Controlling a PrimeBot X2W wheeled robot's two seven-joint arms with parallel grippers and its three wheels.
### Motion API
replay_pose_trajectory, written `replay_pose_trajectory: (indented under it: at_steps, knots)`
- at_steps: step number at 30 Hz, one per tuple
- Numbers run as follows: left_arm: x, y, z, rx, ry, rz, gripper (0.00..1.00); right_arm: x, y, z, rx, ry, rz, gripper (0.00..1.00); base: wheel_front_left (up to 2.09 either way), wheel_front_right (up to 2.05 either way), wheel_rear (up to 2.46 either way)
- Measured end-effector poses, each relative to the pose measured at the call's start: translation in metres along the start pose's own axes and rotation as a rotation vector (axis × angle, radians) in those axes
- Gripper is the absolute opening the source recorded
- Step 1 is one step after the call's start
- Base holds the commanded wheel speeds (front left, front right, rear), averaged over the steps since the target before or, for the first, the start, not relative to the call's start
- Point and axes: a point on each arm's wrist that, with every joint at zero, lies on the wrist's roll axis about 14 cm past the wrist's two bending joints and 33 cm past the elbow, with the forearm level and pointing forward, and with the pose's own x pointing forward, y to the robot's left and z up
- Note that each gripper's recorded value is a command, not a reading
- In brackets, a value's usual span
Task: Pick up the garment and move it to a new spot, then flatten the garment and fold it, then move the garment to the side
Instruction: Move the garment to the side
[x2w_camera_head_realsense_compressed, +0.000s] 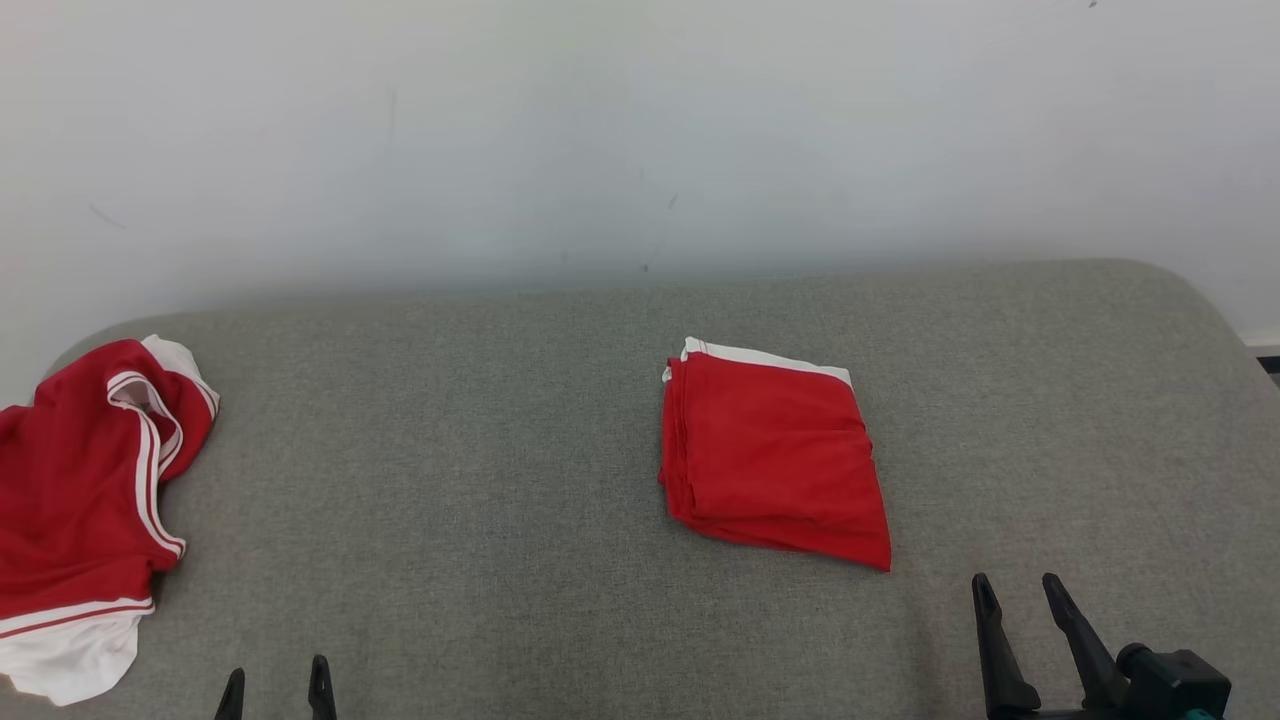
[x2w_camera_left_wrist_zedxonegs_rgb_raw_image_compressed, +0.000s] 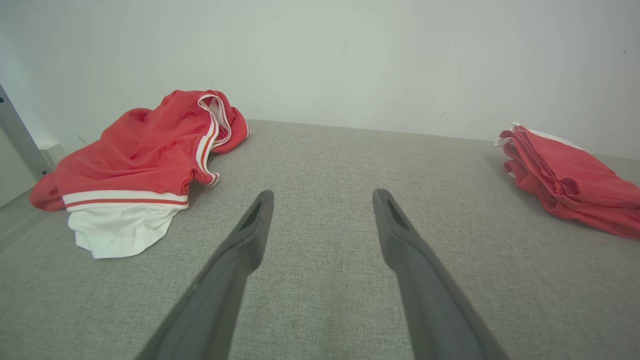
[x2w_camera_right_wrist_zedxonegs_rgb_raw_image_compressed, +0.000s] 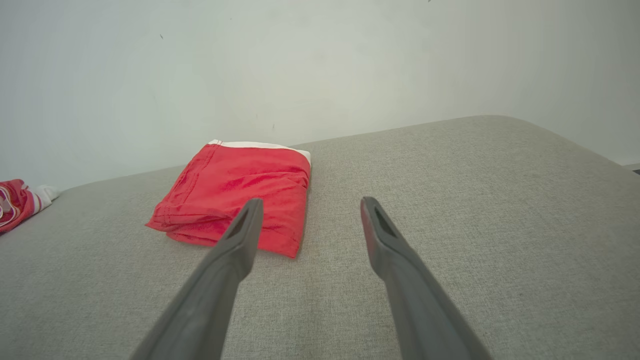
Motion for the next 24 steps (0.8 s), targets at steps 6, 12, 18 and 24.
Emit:
replay_pose_trajectory:
  at_steps: [6, 12, 18, 24]
  knots:
    - [0.001, 0.0, -0.002, 0.001, 0.006, -0.001, 1.0, 0.003, -0.001, 0.0, -0.007, 0.006, 0.002, 1.0, 0.0, 0.0, 0.0]
    - [0.0, 0.001, -0.006, 0.0, 0.018, 0.003, 1.0, 0.018, 0.003, 0.002, -0.016, 0.083, 0.04, 1.0, 0.0, 0.0, 0.0]
    - [-0.002, -0.001, -0.008, -0.004, 0.025, 0.001, 1.0, 0.042, -0.002, 0.003, -0.015, 0.286, 0.048, 1.0, 0.0, 0.0, 0.0]
    - [-0.006, 0.002, -0.012, -0.008, 0.037, 0.017, 1.0, 0.067, 0.007, 0.013, -0.03, 0.449, 0.072, 1.0, 0.0, 0.0, 0.0]
